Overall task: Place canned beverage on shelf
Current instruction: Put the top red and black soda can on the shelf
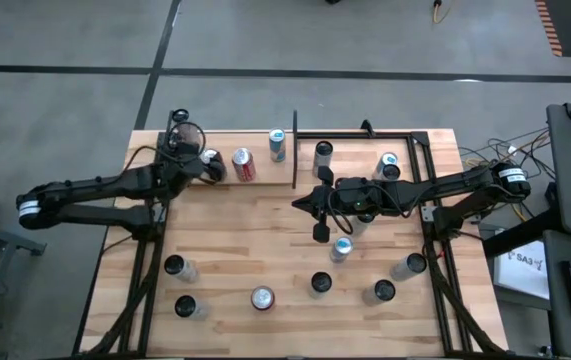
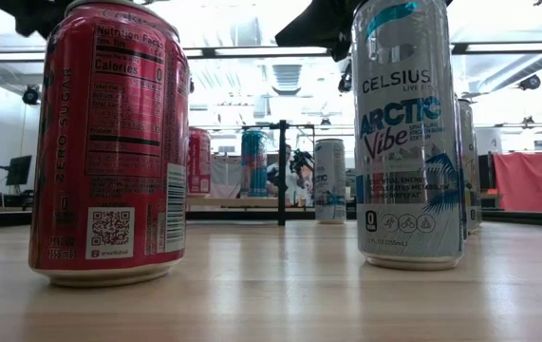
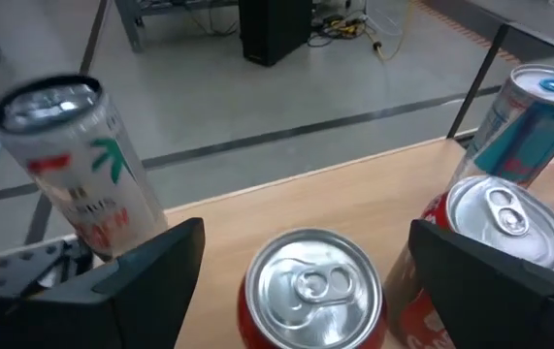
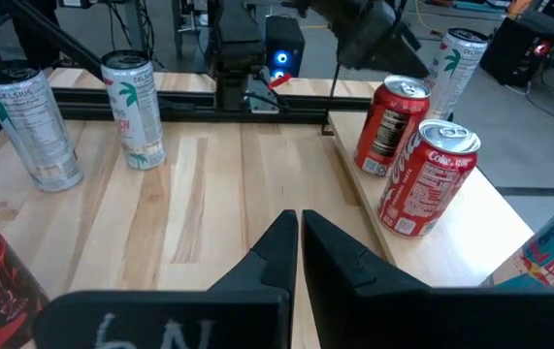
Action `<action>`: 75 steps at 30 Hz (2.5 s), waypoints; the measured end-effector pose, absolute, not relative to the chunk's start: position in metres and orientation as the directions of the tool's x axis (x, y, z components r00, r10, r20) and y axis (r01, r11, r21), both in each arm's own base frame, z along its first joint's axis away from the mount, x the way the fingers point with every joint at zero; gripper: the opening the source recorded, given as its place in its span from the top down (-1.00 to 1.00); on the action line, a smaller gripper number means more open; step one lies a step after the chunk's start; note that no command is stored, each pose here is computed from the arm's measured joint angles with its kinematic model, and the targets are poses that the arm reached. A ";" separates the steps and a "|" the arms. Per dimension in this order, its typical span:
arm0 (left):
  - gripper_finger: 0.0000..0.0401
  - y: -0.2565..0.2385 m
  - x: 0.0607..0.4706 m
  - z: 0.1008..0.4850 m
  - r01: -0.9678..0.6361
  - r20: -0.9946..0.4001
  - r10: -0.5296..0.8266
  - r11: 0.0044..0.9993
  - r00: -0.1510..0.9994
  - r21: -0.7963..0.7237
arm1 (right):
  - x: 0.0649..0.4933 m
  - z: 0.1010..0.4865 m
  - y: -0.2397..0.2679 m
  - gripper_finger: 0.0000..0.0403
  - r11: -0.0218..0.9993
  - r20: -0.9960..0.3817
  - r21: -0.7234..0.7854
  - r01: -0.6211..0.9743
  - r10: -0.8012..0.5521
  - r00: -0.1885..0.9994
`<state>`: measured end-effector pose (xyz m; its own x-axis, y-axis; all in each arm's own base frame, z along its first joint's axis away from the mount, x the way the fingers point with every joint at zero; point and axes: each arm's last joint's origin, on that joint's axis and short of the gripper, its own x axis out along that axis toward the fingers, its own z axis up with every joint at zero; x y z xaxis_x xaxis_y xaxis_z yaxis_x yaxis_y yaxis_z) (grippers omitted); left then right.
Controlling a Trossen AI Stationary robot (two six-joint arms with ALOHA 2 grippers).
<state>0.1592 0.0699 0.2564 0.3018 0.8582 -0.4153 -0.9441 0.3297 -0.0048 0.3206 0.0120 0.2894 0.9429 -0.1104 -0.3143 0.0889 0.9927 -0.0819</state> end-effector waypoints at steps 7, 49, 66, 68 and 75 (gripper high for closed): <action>-0.72 0.067 0.153 0.293 -0.918 -0.463 0.836 0.382 0.295 0.106 | 0.321 0.289 0.012 0.95 0.993 -0.314 -0.072 0.092 -0.110 0.943; 1.00 0.099 0.173 0.277 -0.835 -0.747 0.628 0.517 0.220 0.189 | 0.320 0.289 0.012 0.95 0.994 -0.322 -0.050 0.099 -0.110 0.940; 1.00 0.096 0.172 0.278 -0.909 -0.755 0.610 0.414 0.241 0.045 | 0.320 0.289 0.012 0.95 0.994 -0.321 -0.051 0.099 -0.110 0.941; 1.00 0.095 0.172 0.278 -0.914 -0.754 0.613 0.404 0.239 0.039 | 0.320 0.289 0.012 0.95 0.994 -0.321 -0.052 0.099 -0.110 0.941; 1.00 0.095 0.172 0.283 -0.914 -0.753 0.605 0.405 0.259 0.011 | 0.320 0.289 0.012 0.95 0.994 -0.322 -0.056 0.097 -0.110 0.940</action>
